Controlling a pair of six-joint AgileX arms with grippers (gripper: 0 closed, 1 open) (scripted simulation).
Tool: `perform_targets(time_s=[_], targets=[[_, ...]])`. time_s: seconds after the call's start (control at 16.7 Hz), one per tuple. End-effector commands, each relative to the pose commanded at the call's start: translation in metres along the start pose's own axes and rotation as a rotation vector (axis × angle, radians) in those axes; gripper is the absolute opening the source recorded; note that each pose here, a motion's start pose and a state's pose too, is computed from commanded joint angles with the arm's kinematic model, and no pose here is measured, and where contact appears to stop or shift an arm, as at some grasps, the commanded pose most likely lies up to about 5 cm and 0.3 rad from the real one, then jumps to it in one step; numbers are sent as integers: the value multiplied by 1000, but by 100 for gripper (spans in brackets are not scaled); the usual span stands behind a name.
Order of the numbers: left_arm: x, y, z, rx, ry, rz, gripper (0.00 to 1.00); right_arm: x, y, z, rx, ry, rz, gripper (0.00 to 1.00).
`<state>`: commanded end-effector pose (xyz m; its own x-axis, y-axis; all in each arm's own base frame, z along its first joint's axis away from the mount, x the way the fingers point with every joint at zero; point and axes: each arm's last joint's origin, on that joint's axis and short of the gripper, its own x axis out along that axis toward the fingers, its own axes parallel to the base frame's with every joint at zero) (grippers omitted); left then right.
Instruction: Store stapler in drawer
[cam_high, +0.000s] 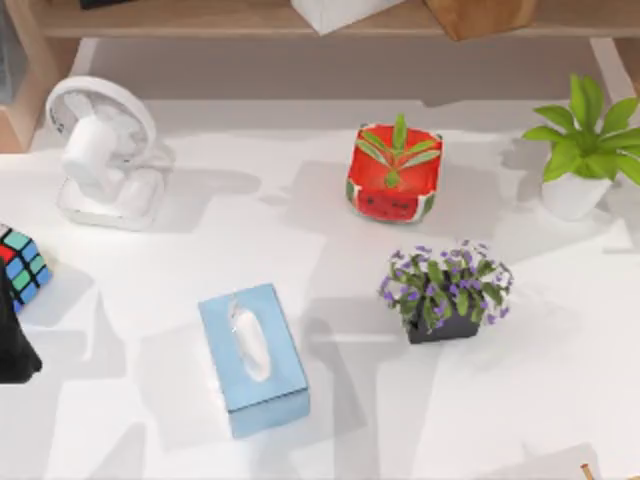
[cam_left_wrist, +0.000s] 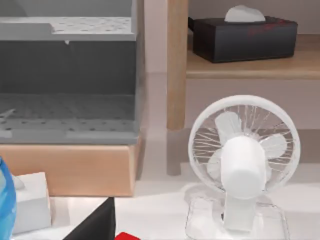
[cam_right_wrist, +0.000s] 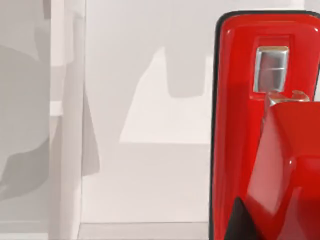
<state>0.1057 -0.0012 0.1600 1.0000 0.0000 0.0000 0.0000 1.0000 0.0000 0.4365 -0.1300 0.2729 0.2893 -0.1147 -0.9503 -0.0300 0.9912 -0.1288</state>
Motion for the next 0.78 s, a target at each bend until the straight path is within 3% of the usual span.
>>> perform_targets(time_s=[0.48,0.78], targets=[[0,0,0,0,0,0,100,79,-35,3,48,194,81,0],[0,0,0,0,0,0,100,99,-38,-3,55,276,122,0]])
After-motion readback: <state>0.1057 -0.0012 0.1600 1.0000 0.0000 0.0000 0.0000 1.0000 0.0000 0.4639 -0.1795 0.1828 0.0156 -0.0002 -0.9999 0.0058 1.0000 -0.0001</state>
